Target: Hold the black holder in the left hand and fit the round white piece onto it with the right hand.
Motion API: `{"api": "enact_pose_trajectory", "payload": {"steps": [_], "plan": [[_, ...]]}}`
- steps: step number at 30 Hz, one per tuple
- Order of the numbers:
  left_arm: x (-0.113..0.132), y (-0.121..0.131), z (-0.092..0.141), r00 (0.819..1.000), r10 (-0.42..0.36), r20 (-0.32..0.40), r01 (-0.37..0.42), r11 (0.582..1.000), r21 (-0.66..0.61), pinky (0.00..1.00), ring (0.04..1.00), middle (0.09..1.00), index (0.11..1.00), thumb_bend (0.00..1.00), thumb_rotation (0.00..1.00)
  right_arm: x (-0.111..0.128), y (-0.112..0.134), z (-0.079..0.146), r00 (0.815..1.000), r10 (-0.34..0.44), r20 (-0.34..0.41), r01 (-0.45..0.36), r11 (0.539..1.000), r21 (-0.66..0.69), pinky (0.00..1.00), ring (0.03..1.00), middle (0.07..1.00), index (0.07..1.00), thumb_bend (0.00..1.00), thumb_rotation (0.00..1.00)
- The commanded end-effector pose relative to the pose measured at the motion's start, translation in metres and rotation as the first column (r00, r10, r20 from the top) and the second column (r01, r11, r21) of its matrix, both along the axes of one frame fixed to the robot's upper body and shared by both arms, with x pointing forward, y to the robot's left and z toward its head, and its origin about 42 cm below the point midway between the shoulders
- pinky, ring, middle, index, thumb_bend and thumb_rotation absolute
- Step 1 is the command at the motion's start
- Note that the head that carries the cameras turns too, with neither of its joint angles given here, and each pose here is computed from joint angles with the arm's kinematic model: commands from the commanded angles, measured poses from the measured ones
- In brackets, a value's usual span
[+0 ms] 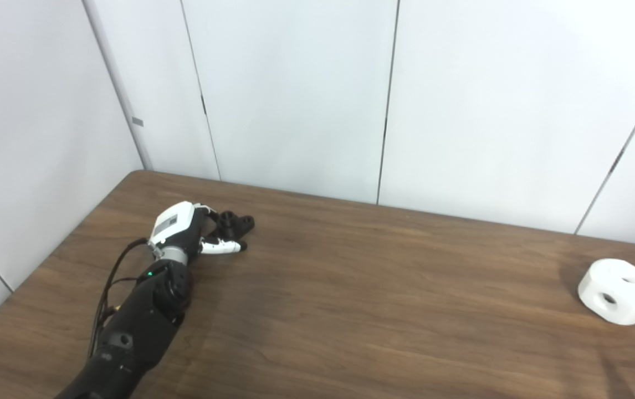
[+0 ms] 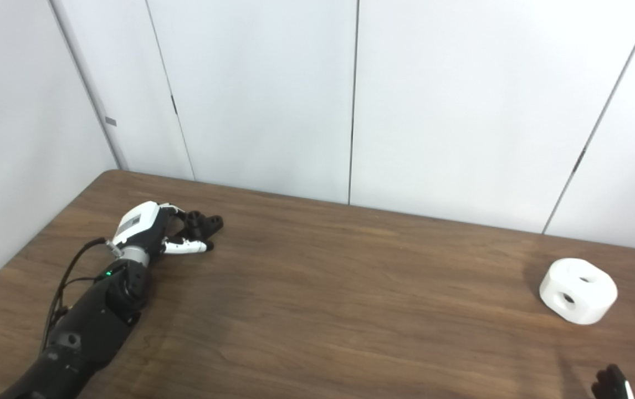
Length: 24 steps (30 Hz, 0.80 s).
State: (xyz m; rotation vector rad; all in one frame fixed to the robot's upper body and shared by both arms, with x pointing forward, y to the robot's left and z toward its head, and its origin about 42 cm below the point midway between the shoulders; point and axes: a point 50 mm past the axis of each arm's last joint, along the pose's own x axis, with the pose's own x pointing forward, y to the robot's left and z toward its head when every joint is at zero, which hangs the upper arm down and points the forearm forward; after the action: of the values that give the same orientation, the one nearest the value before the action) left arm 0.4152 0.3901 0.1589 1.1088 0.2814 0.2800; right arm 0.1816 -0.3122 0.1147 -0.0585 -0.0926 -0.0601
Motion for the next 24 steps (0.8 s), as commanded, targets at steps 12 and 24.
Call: {"api": "enact_pose_trajectory", "payload": {"steps": [12,24], "plan": [[0.011,-0.001,0.013,0.997,-0.016,0.082,0.016,1.0,0.008,0.88,0.926,0.837,0.489,0.53,0.06,0.0,0.007,0.002,0.999,-0.005,0.054,0.004,1.0,0.018,1.0,0.999,0.997,1.0,0.47,1.0],[0.013,-0.008,0.013,0.994,-0.042,0.1,0.041,0.999,0.016,0.82,0.897,0.82,0.486,0.52,0.04,0.001,0.005,0.002,0.998,-0.002,0.064,0.001,1.0,0.027,1.0,0.997,0.992,1.0,0.47,1.0]]}}
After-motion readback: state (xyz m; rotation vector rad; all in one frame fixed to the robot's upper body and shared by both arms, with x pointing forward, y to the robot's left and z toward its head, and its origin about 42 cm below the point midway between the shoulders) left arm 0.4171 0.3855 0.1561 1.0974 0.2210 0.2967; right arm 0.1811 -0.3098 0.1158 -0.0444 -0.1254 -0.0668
